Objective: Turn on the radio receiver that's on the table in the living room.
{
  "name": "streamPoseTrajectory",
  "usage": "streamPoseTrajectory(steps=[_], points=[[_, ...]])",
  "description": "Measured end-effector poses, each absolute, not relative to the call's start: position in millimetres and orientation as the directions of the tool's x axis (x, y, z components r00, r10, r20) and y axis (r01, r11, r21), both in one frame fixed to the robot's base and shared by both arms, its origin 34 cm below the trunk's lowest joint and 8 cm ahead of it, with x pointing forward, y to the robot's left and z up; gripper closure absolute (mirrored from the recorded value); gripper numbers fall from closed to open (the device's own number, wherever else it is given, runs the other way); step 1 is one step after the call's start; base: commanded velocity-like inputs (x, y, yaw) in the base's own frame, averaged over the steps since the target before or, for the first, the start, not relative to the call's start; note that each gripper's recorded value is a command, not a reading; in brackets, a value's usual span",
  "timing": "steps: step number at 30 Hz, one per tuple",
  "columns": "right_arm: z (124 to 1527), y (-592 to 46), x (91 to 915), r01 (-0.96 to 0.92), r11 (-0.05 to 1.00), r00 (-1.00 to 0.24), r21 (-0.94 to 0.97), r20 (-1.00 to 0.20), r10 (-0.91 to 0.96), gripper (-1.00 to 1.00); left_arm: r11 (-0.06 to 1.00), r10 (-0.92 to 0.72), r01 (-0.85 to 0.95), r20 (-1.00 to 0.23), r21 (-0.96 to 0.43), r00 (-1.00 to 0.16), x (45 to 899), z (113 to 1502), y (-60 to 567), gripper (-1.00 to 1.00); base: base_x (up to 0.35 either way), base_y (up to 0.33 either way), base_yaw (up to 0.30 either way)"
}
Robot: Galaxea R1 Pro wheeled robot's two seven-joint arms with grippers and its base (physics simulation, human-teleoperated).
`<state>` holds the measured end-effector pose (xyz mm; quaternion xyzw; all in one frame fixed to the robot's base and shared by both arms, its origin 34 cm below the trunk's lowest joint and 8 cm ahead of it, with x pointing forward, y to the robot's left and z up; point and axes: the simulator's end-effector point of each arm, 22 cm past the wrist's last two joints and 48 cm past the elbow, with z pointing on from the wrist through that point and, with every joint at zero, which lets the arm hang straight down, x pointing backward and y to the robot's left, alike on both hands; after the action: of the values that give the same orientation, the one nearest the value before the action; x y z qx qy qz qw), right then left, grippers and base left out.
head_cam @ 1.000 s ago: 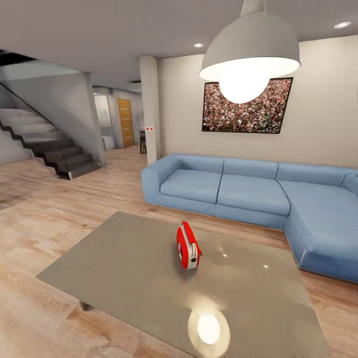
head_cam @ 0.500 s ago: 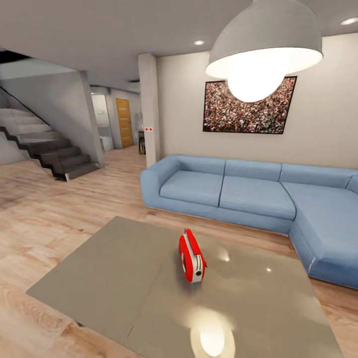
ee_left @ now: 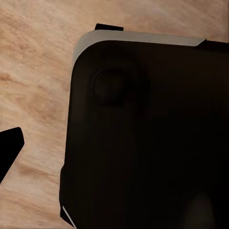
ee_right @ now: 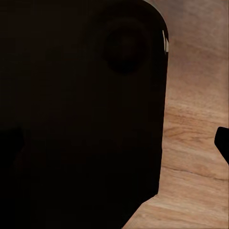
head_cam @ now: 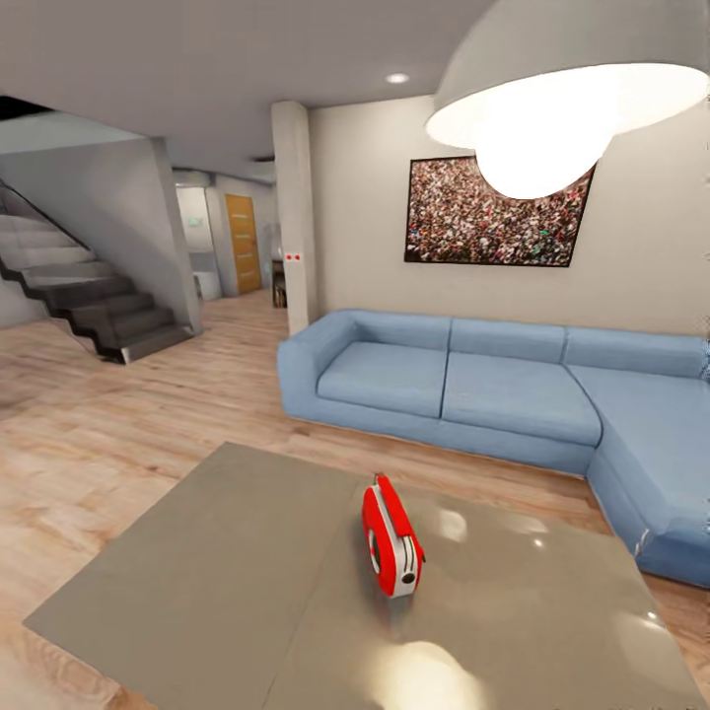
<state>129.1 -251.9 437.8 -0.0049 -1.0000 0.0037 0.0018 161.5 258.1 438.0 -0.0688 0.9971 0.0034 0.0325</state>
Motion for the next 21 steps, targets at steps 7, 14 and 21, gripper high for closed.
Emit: streamPoseTrajectory(steps=[7, 14, 21], points=[[437.8, -251.9, 129.1, 0.015, 1.000, -1.000, -0.007, 0.004, 0.015, -1.00, 0.991, -0.137, -0.137, -0.066, 0.003, -0.988, 161.7, 438.0, 258.2, -1.00, 0.024, 0.003, -0.251], [437.8, -251.9, 129.1, 0.015, 1.000, -1.000, -0.007, 0.004, 0.015, -1.00, 0.990, -0.137, -0.138, -0.066, 0.002, -0.988, 161.7, 438.0, 257.5, -1.00, 0.002, 0.000, -0.282], [437.8, -251.8, 129.1, 0.015, 1.000, -1.000, -0.007, 0.004, 0.015, -1.00, 0.990, -0.138, -0.138, -0.066, 0.001, -0.988, 161.7, 438.0, 257.1, -1.00, 0.000, 0.000, -0.285]])
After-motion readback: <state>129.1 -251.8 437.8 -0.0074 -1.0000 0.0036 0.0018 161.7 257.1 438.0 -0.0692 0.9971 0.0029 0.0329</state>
